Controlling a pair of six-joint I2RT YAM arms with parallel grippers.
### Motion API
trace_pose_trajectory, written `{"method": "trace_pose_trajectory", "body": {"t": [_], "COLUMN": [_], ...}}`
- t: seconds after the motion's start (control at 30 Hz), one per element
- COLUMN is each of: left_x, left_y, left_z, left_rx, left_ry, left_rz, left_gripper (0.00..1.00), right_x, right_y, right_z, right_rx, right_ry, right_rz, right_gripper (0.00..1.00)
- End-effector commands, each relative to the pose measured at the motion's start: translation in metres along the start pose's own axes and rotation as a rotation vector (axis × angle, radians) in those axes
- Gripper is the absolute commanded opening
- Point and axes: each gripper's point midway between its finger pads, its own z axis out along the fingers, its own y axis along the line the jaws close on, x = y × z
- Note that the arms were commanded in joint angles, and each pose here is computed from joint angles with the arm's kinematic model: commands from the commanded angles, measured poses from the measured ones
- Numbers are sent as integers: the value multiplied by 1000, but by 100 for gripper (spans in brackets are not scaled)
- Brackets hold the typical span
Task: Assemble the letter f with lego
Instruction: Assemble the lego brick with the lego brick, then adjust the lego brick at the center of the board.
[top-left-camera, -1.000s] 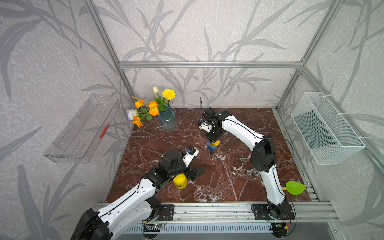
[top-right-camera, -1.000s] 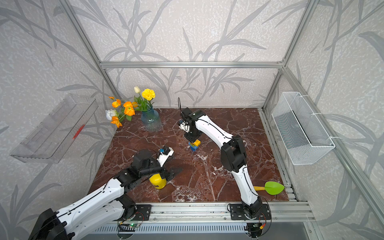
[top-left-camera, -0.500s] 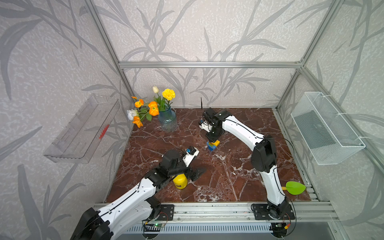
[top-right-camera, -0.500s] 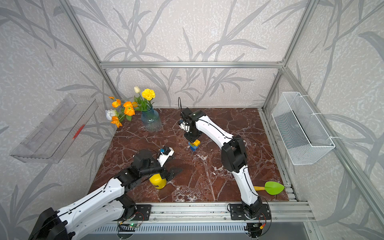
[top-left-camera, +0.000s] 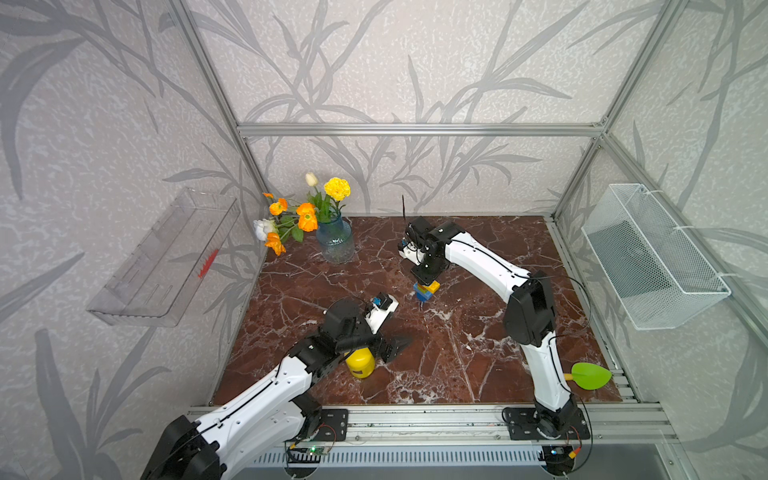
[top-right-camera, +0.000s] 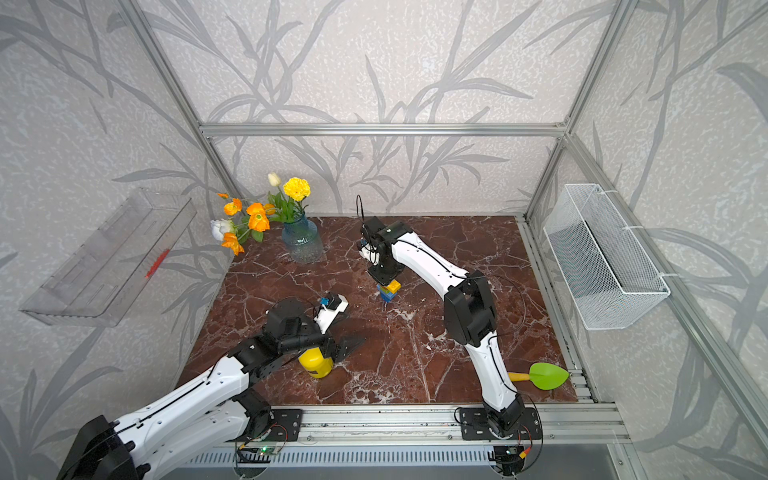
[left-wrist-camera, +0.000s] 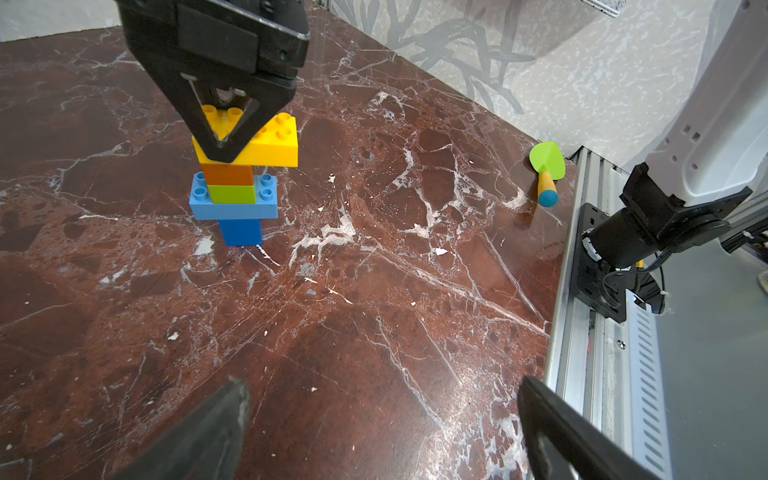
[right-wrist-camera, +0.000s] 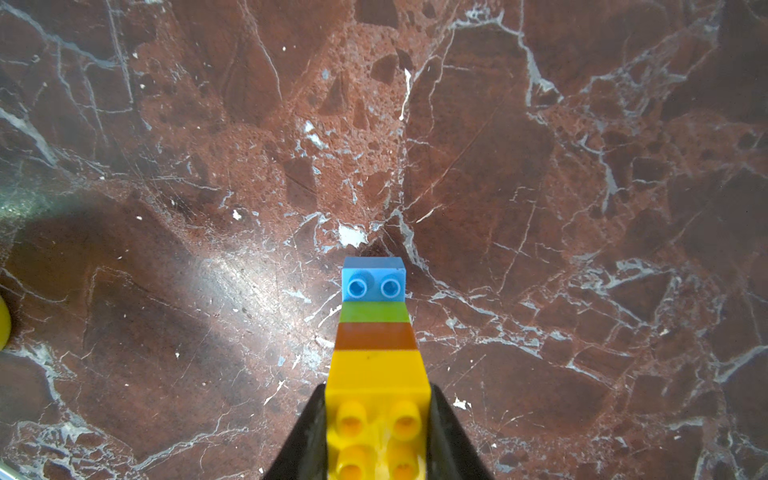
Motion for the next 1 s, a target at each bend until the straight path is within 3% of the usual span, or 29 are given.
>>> {"method": "trace_pose_trajectory", "body": {"t": [0.0, 0.5, 0.77, 0.97], "left_x": [0, -1, -19, -20], "left_y": [-2, -8, 1, -8], "left_z": [-1, -1, -10, -8], "left_rx": [12, 46, -43, 16], "left_ry": [-13, -15, -15, -38], "left_rz": [22, 26, -56, -91], "left_gripper": [99, 99, 99, 100], "right_x": [1, -4, 12, 20], "right_y": [3, 2, 3, 0], "right_z": [-5, -68, -60, -47], "right_rx": [12, 44, 46, 33], "right_ry": [-8, -153, -143, -122], "right_rz": [4, 12, -17, -24], "right_gripper": [40, 55, 57, 59]}}
